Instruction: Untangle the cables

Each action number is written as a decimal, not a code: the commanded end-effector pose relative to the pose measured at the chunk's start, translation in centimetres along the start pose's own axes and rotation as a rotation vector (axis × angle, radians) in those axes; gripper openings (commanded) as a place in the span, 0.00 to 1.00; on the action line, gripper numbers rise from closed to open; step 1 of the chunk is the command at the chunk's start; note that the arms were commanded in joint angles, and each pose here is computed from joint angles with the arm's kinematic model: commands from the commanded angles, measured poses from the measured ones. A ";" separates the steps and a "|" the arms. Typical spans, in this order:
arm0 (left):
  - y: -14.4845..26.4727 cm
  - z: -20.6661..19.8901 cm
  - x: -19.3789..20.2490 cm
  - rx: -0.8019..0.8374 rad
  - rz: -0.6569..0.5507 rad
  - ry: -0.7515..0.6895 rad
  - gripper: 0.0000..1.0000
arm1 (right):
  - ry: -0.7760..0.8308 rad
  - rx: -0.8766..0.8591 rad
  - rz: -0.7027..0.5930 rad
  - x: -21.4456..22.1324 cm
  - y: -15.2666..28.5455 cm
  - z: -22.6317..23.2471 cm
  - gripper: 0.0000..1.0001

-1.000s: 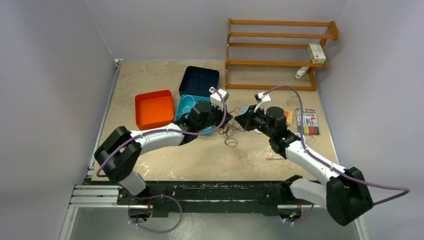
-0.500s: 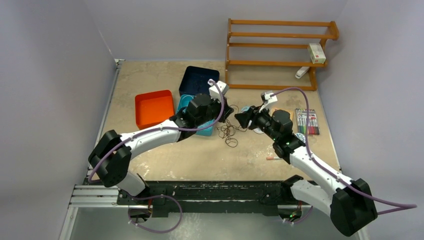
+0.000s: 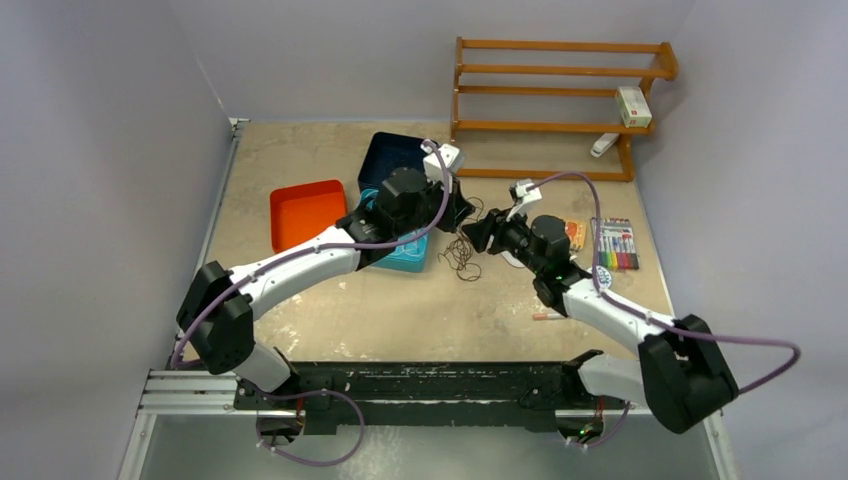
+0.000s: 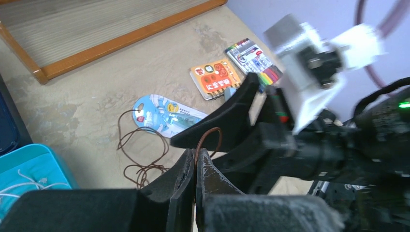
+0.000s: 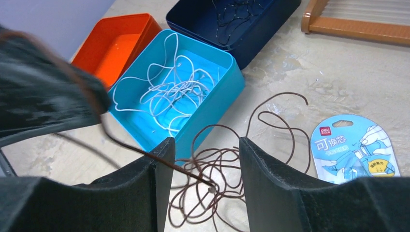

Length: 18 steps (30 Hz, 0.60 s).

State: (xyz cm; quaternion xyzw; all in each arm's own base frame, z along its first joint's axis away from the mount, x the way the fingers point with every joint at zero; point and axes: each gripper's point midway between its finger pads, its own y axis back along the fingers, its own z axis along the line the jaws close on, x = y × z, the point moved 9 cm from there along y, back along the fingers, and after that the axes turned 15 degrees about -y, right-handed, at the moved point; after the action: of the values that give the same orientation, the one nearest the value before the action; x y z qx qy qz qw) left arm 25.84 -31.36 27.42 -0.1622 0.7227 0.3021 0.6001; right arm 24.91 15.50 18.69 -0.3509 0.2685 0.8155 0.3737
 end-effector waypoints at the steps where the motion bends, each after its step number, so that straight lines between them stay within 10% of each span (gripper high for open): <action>1: 1.6 -1.1 -4.9 0.070 -0.100 0.013 0.00 | 0.021 -0.086 -0.117 -2.3 -2.2 1.1 0.52; 18: 3.4 -2.0 -12.5 0.085 -0.186 -0.017 0.00 | -0.128 0.110 0.011 4.1 -4.0 -4.2 0.37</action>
State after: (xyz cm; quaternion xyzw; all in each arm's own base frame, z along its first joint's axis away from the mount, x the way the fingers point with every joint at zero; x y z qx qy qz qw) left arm 25.23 -32.22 35.96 -0.1655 0.7381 0.2314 0.6118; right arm 27.41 16.82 12.86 -0.2953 0.2950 0.8296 0.3709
